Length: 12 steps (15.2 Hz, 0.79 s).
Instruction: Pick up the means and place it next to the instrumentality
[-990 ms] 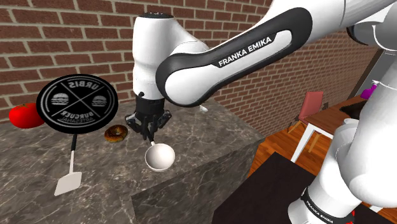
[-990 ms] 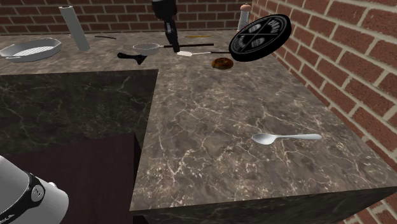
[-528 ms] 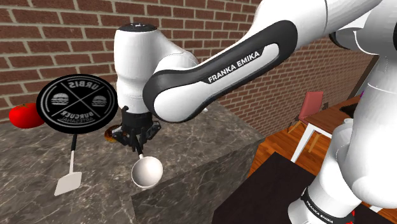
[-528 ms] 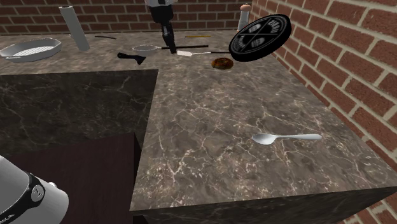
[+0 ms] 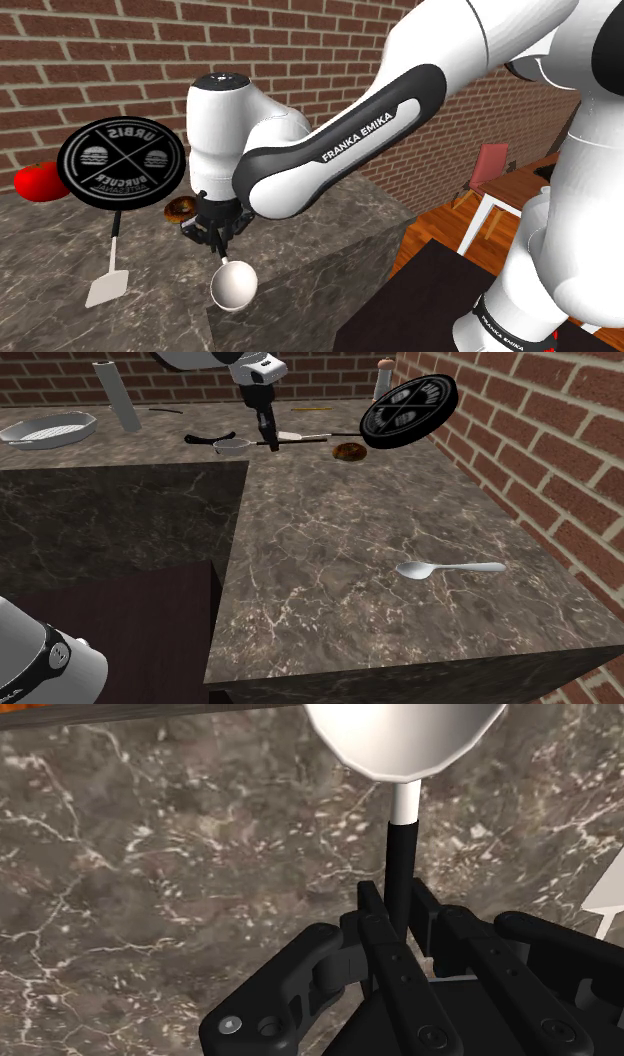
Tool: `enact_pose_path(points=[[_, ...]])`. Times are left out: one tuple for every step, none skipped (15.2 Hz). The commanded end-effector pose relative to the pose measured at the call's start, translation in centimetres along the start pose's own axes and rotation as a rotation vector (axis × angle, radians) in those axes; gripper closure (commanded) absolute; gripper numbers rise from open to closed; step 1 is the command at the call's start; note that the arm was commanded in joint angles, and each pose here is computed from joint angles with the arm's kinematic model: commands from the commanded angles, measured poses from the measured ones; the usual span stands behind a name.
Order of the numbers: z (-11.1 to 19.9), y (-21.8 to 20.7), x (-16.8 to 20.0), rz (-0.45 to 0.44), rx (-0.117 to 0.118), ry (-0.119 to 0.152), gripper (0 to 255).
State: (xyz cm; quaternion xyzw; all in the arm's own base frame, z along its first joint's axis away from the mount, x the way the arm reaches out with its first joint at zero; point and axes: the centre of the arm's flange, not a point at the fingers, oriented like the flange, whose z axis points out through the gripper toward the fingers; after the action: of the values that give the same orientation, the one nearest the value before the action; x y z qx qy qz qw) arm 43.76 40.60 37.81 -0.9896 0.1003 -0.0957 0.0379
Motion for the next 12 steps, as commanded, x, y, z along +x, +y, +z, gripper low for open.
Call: enact_pose_path(points=[[1.1, 0.0, -0.2, 0.000, 0.001, 0.000, 255], [1.6, 0.0, -0.3, 0.000, 0.001, 0.000, 255], [2.1, 0.1, -0.4, 0.000, 0.001, 0.000, 255], [2.6, 0.1, -0.5, 0.000, 0.001, 0.000, 255], [3.4, 0.2, -0.6, 0.000, 0.001, 0.000, 255], [3.4, 0.2, -0.6, 0.000, 0.001, 0.000, 255], [3.4, 0.2, -0.6, 0.000, 0.001, 0.000, 255], [3.4, 0.2, -0.6, 0.000, 0.001, 0.000, 255], [3.4, 0.2, -0.6, 0.000, 0.001, 0.000, 255], [3.4, 0.2, -0.6, 0.000, 0.001, 0.000, 255], [3.4, 0.2, -0.6, 0.000, 0.001, 0.000, 255], [3.4, 0.2, -0.6, 0.000, 0.001, 0.000, 255]])
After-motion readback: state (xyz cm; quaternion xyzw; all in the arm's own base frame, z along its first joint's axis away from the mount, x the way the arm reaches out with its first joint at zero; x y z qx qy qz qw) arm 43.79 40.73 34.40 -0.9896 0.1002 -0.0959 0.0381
